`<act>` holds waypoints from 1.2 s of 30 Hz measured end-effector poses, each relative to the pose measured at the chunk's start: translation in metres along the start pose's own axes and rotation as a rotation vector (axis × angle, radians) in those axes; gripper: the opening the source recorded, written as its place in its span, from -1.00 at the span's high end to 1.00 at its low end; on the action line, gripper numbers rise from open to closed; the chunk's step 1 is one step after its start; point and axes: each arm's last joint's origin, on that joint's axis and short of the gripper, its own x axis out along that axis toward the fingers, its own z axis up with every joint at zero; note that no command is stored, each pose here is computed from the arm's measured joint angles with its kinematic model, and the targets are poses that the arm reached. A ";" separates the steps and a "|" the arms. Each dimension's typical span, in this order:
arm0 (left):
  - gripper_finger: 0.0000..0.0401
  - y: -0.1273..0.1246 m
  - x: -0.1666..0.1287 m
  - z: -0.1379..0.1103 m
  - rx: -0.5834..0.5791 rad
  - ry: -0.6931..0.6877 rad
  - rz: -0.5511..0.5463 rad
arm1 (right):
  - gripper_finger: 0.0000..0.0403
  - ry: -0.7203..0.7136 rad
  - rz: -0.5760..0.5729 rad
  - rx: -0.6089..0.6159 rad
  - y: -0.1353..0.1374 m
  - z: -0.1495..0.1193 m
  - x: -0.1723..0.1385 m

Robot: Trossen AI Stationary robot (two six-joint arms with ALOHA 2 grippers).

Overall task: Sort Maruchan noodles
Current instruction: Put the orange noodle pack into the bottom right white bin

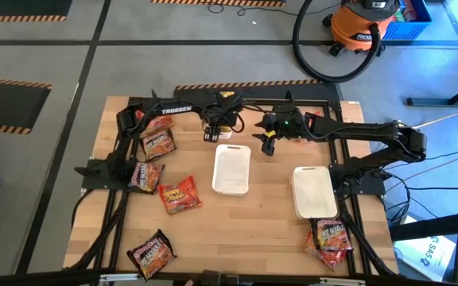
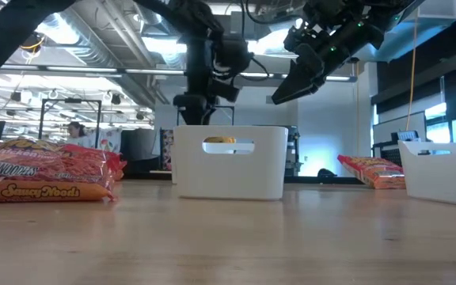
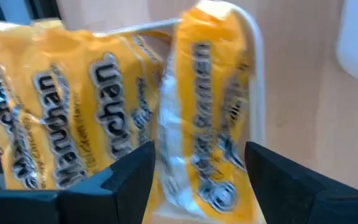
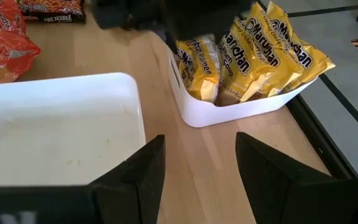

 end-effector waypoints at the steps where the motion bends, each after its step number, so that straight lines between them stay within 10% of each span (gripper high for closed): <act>1: -0.20 -0.001 -0.005 -0.001 -0.007 -0.007 0.004 | 0.12 0.000 0.000 0.000 0.000 0.000 0.000; 12: -0.20 -0.010 -0.075 -0.049 -0.240 -0.165 -0.080 | 0.12 0.001 0.000 0.000 0.000 0.000 0.000; 25: -0.20 -0.075 -0.060 -0.134 -0.452 -0.546 0.048 | 0.12 -0.041 -0.003 0.004 0.000 0.004 0.000; 36: -0.20 -0.126 -0.042 -0.146 -0.493 -0.816 -0.072 | 0.12 -0.086 0.110 0.076 0.004 0.006 0.011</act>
